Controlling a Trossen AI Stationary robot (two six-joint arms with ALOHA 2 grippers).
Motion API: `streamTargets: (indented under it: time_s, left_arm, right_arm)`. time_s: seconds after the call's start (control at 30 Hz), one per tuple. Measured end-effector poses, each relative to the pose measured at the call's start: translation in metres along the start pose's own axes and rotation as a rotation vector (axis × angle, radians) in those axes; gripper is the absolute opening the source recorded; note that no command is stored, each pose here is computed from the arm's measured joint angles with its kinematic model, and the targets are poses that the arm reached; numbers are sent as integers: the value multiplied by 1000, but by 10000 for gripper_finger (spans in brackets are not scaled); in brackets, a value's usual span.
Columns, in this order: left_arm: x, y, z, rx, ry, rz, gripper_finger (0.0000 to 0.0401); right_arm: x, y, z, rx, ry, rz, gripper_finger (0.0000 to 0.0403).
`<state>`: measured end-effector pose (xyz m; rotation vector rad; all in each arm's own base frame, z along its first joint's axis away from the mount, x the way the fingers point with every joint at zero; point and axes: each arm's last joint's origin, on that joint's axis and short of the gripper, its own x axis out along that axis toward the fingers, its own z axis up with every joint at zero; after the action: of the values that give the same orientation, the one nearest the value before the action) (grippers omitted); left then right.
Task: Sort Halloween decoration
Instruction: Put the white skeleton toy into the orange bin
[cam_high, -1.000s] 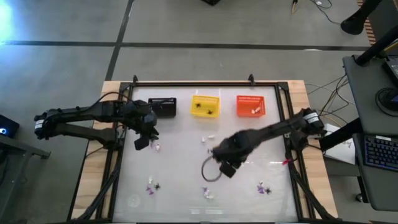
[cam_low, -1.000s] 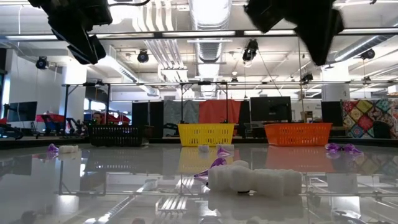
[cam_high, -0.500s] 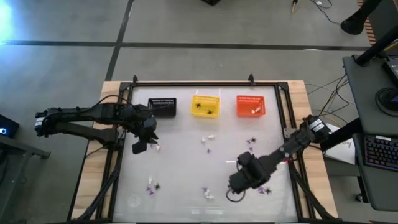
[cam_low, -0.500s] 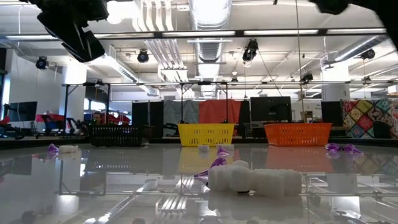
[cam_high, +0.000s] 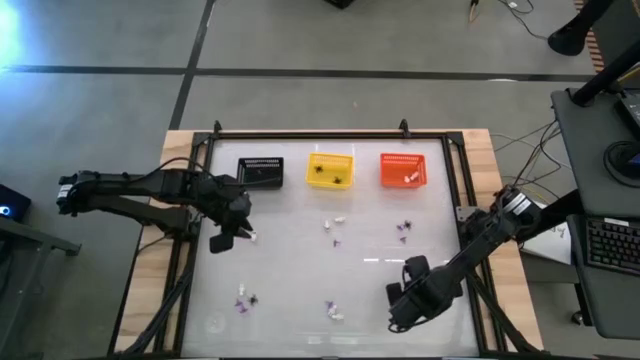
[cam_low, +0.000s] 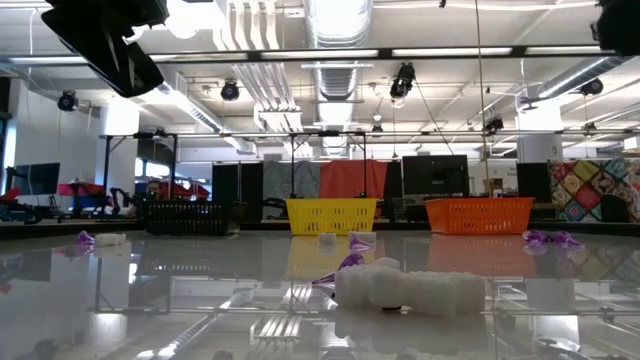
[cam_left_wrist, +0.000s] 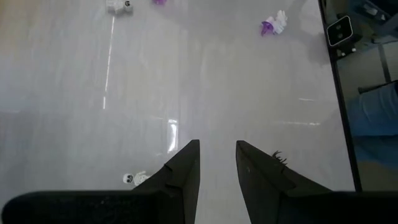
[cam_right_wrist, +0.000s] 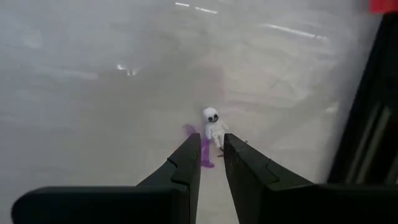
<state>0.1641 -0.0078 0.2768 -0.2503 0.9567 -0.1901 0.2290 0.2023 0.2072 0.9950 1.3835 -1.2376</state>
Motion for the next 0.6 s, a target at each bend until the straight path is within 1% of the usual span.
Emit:
streamTargets:
  time_s: [0.17, 0.37, 0.43, 0.6]
  left_arm:
    - [0, 0, 0, -1, -5, -1, 86]
    - [0, 0, 0, -7, -4, -1, 86]
    - [0, 0, 0, -7, -4, -1, 86]
    - [0, 0, 0, -11, -4, 0, 86]
  right_arm:
    - [16, -8, 0, 58, 26, 42, 63]
    - [34, -10, -1, 49, 76, 113, 63]
    - [41, -12, 0, 47, 84, 109, 63]
    - [51, -17, 2, 46, 112, 54, 63]
